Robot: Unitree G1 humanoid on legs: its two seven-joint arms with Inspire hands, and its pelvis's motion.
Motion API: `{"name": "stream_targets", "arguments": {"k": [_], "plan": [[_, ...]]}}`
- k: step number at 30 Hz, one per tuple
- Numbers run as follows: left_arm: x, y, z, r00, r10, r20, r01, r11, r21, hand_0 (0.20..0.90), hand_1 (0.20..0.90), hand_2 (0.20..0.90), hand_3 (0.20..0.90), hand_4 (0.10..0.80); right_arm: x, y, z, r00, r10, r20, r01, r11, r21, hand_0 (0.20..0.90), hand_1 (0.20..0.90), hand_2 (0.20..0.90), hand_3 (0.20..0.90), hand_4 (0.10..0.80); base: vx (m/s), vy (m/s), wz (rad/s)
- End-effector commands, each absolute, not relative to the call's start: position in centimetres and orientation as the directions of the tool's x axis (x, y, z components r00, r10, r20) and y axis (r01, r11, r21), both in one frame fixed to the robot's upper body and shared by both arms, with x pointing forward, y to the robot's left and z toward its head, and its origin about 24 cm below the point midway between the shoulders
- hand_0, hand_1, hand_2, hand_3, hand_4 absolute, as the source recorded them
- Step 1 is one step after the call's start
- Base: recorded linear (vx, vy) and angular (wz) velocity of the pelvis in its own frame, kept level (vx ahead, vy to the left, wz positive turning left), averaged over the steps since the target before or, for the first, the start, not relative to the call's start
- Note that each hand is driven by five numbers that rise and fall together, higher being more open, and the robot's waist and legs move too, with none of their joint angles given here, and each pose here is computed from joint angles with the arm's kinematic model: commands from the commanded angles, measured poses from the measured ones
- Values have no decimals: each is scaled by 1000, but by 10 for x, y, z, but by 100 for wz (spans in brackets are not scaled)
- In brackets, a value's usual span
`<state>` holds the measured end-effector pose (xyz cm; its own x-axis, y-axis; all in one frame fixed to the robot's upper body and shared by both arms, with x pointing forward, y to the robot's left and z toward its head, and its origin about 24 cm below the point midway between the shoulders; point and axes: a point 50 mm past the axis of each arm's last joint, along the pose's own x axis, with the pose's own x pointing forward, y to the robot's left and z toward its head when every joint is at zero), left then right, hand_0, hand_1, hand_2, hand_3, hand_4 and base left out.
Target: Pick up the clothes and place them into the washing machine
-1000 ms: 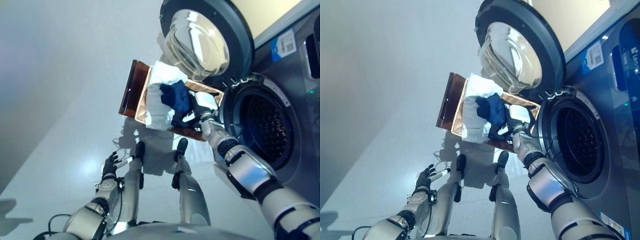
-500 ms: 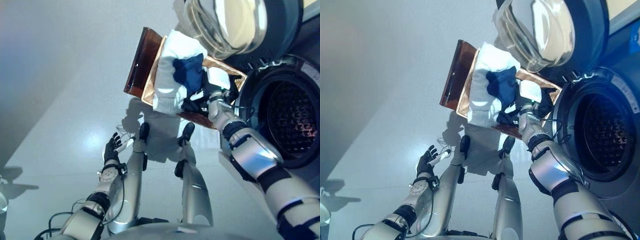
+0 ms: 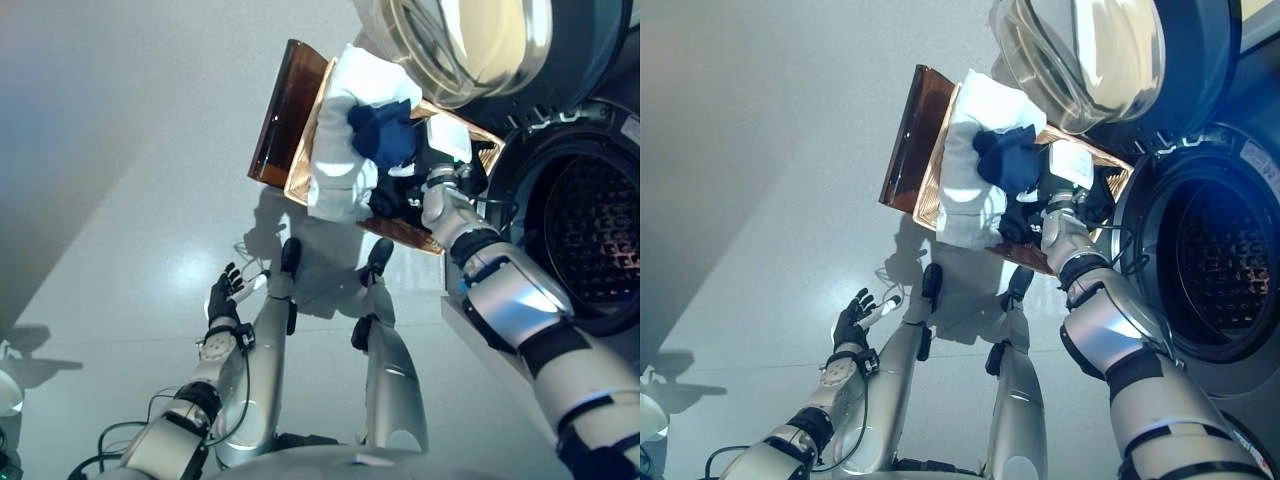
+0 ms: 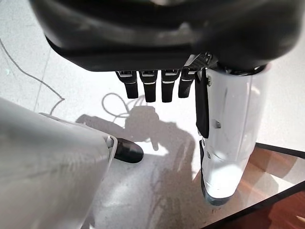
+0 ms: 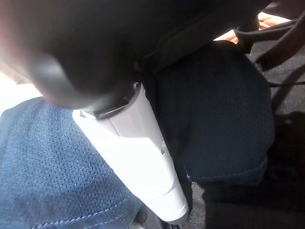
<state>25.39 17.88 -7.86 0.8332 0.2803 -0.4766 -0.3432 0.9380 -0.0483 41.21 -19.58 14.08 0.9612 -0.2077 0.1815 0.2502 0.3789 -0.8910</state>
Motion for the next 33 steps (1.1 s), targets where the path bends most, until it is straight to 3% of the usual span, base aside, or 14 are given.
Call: {"name": "stream_targets", "arguments": {"k": [1, 8, 12, 19, 25, 33], "plan": [[243, 186, -85, 812, 323, -486, -373, 928, -6, 900, 900, 900, 900, 800, 422, -175, 195, 920, -135, 368, 384, 497, -778, 200, 200, 200, 200, 300, 20, 2, -5], [239, 192, -90, 788, 349, -507, -389, 921, 28, 900, 900, 900, 900, 800, 420, -171, 189, 920, -165, 355, 377, 619, -689, 200, 200, 200, 200, 300, 11, 4, -3], [233, 194, -96, 764, 361, -534, -401, 915, 46, 900, 900, 900, 900, 800, 414, -167, 184, 912, -200, 357, 363, 796, -483, 200, 200, 200, 200, 300, 21, 16, -6], [221, 201, -106, 717, 385, -582, -426, 902, 71, 900, 900, 900, 900, 800, 398, -161, 159, 933, -177, 313, 264, 928, -262, 200, 200, 200, 200, 300, 36, 31, -14], [212, 206, -112, 682, 394, -616, -436, 895, 90, 900, 900, 900, 900, 800, 384, -154, 133, 957, -143, 251, 176, 978, -113, 200, 200, 200, 200, 300, 39, 16, -22], [206, 203, -118, 666, 373, -646, -429, 900, 78, 900, 900, 900, 900, 800, 363, -153, 93, 981, -161, 109, 131, 962, 241, 200, 200, 200, 200, 300, 31, 3, -16]]}}
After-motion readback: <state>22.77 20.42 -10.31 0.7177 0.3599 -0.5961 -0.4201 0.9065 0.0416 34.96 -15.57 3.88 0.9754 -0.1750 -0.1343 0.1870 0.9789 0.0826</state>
